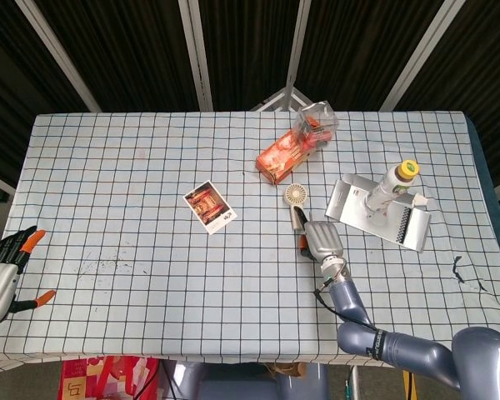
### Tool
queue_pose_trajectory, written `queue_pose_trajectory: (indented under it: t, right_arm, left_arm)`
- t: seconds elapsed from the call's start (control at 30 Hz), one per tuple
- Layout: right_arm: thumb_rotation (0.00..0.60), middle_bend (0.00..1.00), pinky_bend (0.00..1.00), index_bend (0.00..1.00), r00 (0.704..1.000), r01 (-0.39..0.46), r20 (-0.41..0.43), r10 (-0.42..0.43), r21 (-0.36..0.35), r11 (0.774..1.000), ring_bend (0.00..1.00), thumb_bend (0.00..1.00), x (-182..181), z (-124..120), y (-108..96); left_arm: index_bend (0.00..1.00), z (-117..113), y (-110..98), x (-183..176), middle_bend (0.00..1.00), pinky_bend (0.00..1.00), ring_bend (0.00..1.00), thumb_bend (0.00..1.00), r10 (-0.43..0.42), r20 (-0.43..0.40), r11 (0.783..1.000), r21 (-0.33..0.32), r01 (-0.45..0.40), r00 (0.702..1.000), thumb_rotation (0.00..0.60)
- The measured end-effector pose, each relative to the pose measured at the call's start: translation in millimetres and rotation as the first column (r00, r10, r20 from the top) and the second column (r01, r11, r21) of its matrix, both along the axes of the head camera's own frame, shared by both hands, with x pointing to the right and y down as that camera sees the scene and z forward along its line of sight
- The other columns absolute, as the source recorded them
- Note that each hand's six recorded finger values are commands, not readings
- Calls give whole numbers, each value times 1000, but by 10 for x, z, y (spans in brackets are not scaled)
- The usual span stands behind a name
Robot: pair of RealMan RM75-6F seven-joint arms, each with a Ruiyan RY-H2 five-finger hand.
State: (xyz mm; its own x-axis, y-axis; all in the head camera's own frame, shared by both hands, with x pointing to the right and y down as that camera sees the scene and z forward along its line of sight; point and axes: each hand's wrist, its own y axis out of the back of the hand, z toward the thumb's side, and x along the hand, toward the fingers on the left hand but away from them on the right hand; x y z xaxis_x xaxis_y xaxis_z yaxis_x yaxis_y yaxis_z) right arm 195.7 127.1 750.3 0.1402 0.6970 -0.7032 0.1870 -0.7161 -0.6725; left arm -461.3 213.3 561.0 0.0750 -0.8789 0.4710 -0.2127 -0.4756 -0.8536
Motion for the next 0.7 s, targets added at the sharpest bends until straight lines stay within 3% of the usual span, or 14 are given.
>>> queue_pose_trajectory:
  t: [0.23, 0.7]
  right_arm:
    - [600, 833, 906, 41, 1000, -4, 23, 4, 30, 1000, 910, 762, -45, -74, -51]
    - [600, 833, 906, 41, 1000, -15, -5, 15, 1, 1000, 910, 763, 28, -7, -9]
  left_arm:
    - [0, -1, 0, 2, 0, 0, 0, 14, -1, -1, 1000, 0, 1, 1000, 600]
    - [0, 1, 1, 8, 0, 0, 0, 14, -1, -6, 1000, -4, 1, 1000, 600]
